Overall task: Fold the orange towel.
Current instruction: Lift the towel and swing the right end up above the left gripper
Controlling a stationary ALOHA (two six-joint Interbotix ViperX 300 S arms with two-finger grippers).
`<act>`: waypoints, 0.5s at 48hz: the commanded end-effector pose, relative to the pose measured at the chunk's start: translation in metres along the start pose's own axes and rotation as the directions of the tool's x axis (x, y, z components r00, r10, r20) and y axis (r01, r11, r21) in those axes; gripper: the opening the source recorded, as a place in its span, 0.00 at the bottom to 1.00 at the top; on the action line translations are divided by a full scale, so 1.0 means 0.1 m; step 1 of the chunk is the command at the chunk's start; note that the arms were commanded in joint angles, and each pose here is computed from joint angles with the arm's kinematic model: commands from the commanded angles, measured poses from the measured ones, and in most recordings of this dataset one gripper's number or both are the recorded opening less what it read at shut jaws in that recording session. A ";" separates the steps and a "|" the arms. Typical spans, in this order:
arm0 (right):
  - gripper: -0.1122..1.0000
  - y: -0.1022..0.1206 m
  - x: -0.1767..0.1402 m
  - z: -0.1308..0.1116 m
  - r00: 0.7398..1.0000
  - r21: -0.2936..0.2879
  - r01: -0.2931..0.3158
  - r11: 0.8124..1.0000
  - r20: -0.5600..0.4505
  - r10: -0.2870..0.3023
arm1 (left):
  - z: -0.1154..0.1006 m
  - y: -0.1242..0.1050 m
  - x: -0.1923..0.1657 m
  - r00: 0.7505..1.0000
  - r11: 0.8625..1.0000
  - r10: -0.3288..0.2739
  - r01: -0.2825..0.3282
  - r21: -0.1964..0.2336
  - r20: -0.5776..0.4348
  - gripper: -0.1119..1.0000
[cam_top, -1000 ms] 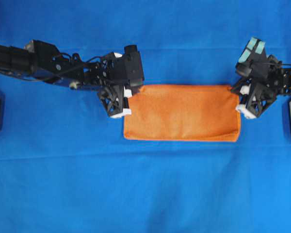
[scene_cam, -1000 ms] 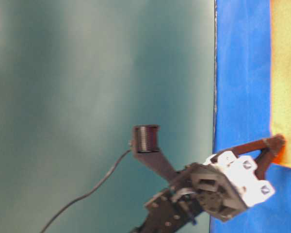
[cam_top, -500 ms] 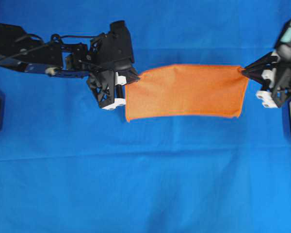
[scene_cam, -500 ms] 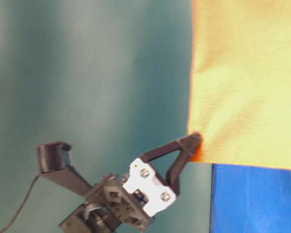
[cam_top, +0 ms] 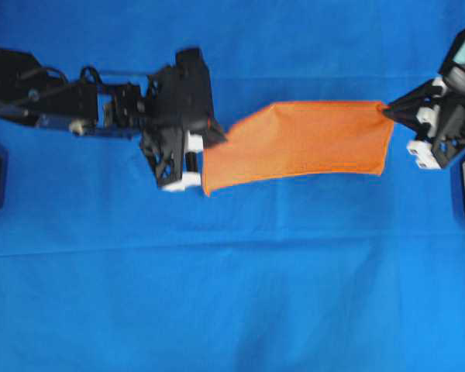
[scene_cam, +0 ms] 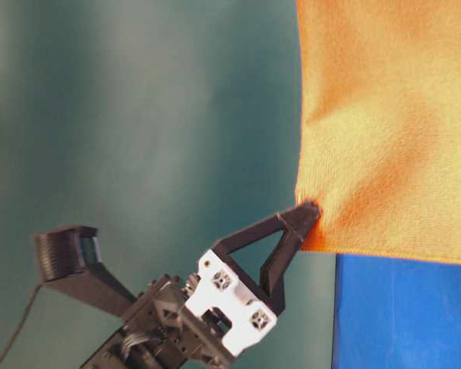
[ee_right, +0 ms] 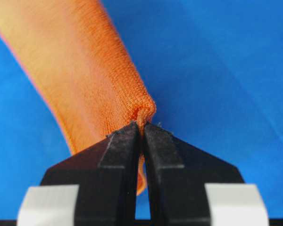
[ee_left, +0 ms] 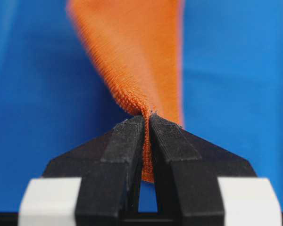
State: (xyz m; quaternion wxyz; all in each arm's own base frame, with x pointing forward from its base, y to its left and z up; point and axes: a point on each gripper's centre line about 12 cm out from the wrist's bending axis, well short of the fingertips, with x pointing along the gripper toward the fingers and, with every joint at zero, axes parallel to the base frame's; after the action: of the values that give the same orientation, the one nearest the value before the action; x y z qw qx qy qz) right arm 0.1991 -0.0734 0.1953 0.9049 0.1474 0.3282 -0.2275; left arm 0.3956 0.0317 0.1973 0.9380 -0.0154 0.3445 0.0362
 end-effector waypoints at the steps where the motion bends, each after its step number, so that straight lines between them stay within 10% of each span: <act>1: 0.13 -0.04 0.07 0.17 0.999 0.000 0.020 1.000 0.030 -0.020 | 0.17 -0.17 -0.06 0.996 0.999 -0.032 0.030 0.030 0.087 0.12; 24: 0.13 -0.28 0.78 0.93 0.991 -0.051 0.079 0.996 0.113 -0.073 | 0.45 -0.76 0.25 0.966 0.985 -0.146 0.121 0.126 0.212 0.12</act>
State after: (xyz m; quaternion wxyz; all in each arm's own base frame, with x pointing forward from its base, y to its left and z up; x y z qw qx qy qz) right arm 0.2678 -0.1495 0.1958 0.9074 0.1091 0.3080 -0.2643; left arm 0.4395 -0.0343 0.1968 0.9628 0.0165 0.2670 -0.0389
